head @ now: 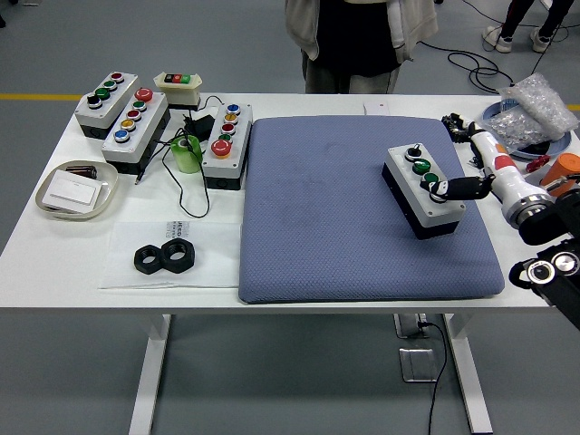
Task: Pick up the button,place it on the desk,press the button,press the button
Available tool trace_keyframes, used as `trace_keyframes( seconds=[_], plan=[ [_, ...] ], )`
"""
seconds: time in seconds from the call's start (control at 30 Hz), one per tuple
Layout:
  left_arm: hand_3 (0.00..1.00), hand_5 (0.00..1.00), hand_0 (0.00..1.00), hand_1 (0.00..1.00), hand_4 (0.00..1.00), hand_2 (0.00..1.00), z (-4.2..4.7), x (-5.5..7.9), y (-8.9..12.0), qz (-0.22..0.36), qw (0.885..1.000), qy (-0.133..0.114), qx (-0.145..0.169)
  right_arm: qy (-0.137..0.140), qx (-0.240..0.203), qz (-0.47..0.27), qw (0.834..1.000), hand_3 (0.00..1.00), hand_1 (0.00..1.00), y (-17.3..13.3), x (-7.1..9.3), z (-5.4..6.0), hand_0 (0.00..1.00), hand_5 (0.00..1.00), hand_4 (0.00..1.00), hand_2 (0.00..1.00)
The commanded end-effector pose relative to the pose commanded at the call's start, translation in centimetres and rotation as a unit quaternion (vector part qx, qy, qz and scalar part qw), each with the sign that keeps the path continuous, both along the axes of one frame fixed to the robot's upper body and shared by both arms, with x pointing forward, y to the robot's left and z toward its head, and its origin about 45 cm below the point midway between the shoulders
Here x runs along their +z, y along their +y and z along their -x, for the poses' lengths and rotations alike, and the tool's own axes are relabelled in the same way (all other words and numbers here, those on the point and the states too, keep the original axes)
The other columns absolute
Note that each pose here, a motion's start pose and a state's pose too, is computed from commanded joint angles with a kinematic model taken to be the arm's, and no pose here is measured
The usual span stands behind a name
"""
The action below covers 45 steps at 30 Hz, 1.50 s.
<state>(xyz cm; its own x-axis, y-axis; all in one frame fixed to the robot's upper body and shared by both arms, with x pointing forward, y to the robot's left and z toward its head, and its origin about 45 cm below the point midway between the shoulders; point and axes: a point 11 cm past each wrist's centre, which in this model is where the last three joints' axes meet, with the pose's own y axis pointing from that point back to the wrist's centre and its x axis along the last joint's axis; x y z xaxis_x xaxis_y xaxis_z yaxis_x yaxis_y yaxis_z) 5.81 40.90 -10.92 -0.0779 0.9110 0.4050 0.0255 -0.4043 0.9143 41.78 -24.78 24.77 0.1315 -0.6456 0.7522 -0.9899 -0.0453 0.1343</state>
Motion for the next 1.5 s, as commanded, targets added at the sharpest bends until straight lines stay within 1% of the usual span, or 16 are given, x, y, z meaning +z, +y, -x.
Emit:
trace_keyframes(
  seconds=[0.07, 0.17, 0.33, 0.37, 0.47, 0.5, 0.6, 0.73, 0.93, 0.97, 1.0, 1.13, 1.17, 1.33, 1.37, 1.5],
  plan=[
    [0.831, 0.998, 0.709, 0.713, 0.756, 0.822, 0.0, 0.0, 0.0, 0.0, 1.0, 0.0, 0.0, -0.01, 0.001, 0.022, 1.0, 0.998, 0.963, 0.1, 0.1, -0.1, 0.998, 0.103, 0.97, 0.998],
    [0.83, 0.998, 0.709, 0.712, 0.76, 0.821, -0.03, 0.0, 0.0, 0.0, 1.0, 0.0, 0.0, -0.023, -0.004, 0.063, 0.998, 0.998, 0.944, 1.1, 0.0, -0.7, 0.998, 0.114, 0.967, 0.994],
    [0.83, 0.998, 0.709, 0.712, 0.76, 0.821, -0.12, 0.0, 0.0, -0.001, 1.0, -0.001, -0.001, -0.021, -0.018, 0.088, 0.996, 0.998, 0.944, 2.1, 0.0, -1.9, 0.998, 0.114, 0.967, 0.994],
    [0.83, 0.998, 0.709, 0.712, 0.759, 0.82, -0.13, 0.0, 0.0, -0.001, 1.0, -0.001, -0.001, -0.019, -0.022, 0.089, 0.996, 0.998, 0.929, 2.1, -0.1, -2.1, 0.998, 0.115, 0.962, 0.968],
    [0.83, 0.998, 0.709, 0.712, 0.759, 0.82, -0.15, 0.0, 0.0, -0.001, 1.0, -0.001, -0.002, -0.01, -0.031, 0.085, 0.996, 0.998, 0.929, 2.3, -0.3, -2.6, 0.998, 0.115, 0.962, 0.968],
    [0.83, 0.998, 0.709, 0.712, 0.759, 0.82, -0.16, 0.0, 0.0, -0.001, 1.0, -0.001, -0.003, 0.002, -0.035, 0.074, 0.997, 0.998, 0.929, 2.5, -0.5, -2.9, 0.998, 0.115, 0.962, 0.968],
    [0.831, 0.998, 0.709, 0.711, 0.756, 0.819, -0.14, 0.0, 0.0, -0.001, 1.0, 0.0, -0.005, 0.019, -0.041, 0.057, 0.997, 0.982, 0.912, 2.9, -0.9, -3.3, 0.998, 0.132, 0.96, 0.956],
    [0.831, 0.998, 0.709, 0.711, 0.756, 0.819, -0.07, 0.0, 0.0, -0.002, 1.0, 0.002, -0.007, 0.024, -0.055, 0.052, 0.997, 0.982, 0.912, 3.0, -1.2, -3.7, 0.998, 0.132, 0.96, 0.956],
    [0.831, 0.998, 0.708, 0.709, 0.756, 0.815, 0.04, 0.0, 0.0, -0.002, 1.0, 0.005, -0.009, 0.041, -0.089, 0.066, 0.993, 0.986, 0.911, 2.5, -2.7, -4.5, 0.998, 0.15, 0.962, 0.961],
    [0.83, 0.998, 0.708, 0.708, 0.757, 0.814, 0.05, 0.0, 0.1, -0.002, 1.0, 0.005, -0.01, 0.046, -0.097, 0.071, 0.992, 0.972, 0.88, 2.4, -3.0, -4.7, 0.984, 0.154, 0.964, 0.932],
    [0.83, 0.998, 0.708, 0.708, 0.757, 0.814, 0.05, 0.0, 0.1, -0.002, 1.0, 0.006, -0.01, 0.051, -0.102, 0.075, 0.991, 0.972, 0.88, 2.2, -3.3, -4.9, 0.984, 0.154, 0.964, 0.932],
    [0.83, 0.998, 0.708, 0.708, 0.757, 0.814, 0.05, 0.0, 0.1, -0.002, 1.0, 0.006, -0.01, 0.066, -0.112, 0.083, 0.988, 0.972, 0.88, 1.9, -3.7, -5.4, 0.984, 0.154, 0.964, 0.932],
    [0.83, 0.998, 0.708, 0.707, 0.758, 0.815, 0.05, 0.0, 0.1, -0.002, 1.0, 0.006, -0.011, 0.068, -0.114, 0.084, 0.988, 0.923, 0.818, 1.9, -3.7, -5.5, 0.962, 0.161, 0.962, 0.863],
    [0.83, 0.998, 0.708, 0.707, 0.758, 0.815, 0.01, 0.0, 0.1, -0.002, 1.0, 0.005, -0.01, 0.085, -0.119, 0.094, 0.985, 0.923, 0.818, 1.6, -3.7, -6.1, 0.962, 0.161, 0.962, 0.863],
    [0.83, 0.998, 0.708, 0.707, 0.757, 0.814, -0.02, 0.0, 0.0, -0.002, 1.0, 0.004, -0.01, 0.09, -0.121, 0.097, 0.984, 0.89, 0.747, 1.5, -3.7, -6.2, 0.936, 0.169, 0.962, 0.779],
    [0.83, 0.998, 0.708, 0.707, 0.757, 0.814, -0.13, 0.1, 0.0, -0.002, 1.0, 0.002, -0.01, 0.106, -0.121, 0.106, 0.981, 0.89, 0.747, 1.2, -4.0, -6.4, 0.936, 0.169, 0.962, 0.779]
  ],
)
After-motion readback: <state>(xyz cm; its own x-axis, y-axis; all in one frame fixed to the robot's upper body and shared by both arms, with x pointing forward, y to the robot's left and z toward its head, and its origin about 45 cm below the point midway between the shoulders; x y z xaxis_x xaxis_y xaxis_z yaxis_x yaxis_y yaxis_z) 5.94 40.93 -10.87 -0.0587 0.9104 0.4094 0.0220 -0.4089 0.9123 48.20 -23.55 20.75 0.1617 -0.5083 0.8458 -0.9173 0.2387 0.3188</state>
